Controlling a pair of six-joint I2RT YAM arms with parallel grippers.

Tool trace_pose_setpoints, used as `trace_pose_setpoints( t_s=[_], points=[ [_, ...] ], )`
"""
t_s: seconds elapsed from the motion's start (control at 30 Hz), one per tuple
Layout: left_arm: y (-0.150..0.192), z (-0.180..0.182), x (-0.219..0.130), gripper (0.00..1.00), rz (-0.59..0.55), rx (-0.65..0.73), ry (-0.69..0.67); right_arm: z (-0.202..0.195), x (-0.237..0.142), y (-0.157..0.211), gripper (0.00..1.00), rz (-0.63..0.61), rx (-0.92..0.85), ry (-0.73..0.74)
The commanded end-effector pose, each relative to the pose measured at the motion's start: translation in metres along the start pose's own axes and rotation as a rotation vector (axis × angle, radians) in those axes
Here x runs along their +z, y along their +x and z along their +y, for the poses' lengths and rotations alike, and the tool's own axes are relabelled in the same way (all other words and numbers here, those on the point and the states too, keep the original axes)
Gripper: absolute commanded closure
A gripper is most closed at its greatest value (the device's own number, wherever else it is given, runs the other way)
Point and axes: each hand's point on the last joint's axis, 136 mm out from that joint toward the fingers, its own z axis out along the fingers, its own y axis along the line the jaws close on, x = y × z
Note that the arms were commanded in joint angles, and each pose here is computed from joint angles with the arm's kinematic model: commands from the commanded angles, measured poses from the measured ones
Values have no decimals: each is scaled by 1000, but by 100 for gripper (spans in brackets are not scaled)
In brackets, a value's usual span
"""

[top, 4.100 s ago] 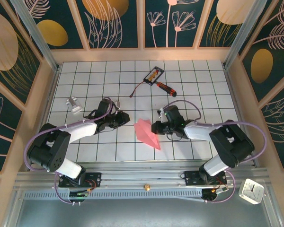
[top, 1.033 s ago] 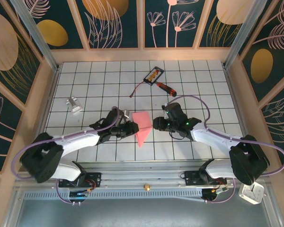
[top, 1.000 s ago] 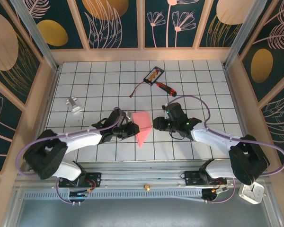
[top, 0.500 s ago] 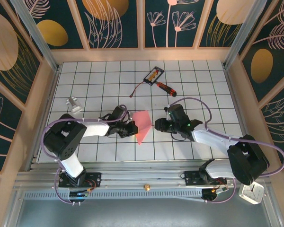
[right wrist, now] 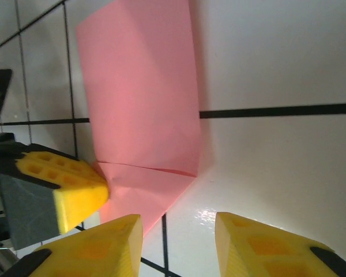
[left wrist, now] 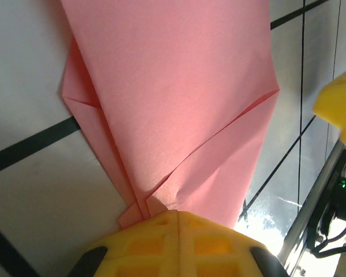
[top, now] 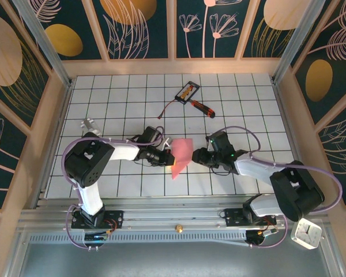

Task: Fold a paper plane with a square sheet of paper (pick it up from the middle)
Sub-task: Turn over the paper at the bottom-center of the table, then perform the fifth fold on the wing at the bottom-center of the table.

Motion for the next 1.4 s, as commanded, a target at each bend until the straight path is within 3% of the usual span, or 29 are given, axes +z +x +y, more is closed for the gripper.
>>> trace_pose_setpoints(
  t_s=[0.0,0.5,0.77,0.87,1.03,1.17,1.37],
  points=[
    [17,9,8,100,85,25,-17,1,6,-2,61,-1,25,-33],
    [19,14,9,100,95,32,-41,9,23,-3,66,11,64,-113],
    [11,10,7,98,83,59,-52,11,22,-11,92,-13,84,-100],
    [-2,0,-2,87,24,86,-60,7,14,-13,99,-39,151,-73],
    [-18,-34,-30,68,-190,235,-127,22,2,-9,100,-82,315,-84],
    [-10,-50,-43,63,-323,304,-143,33,-5,-8,100,-103,424,-111],
    [8,-62,-38,54,-392,464,-216,39,-7,-5,100,-96,512,-132]
  ],
)
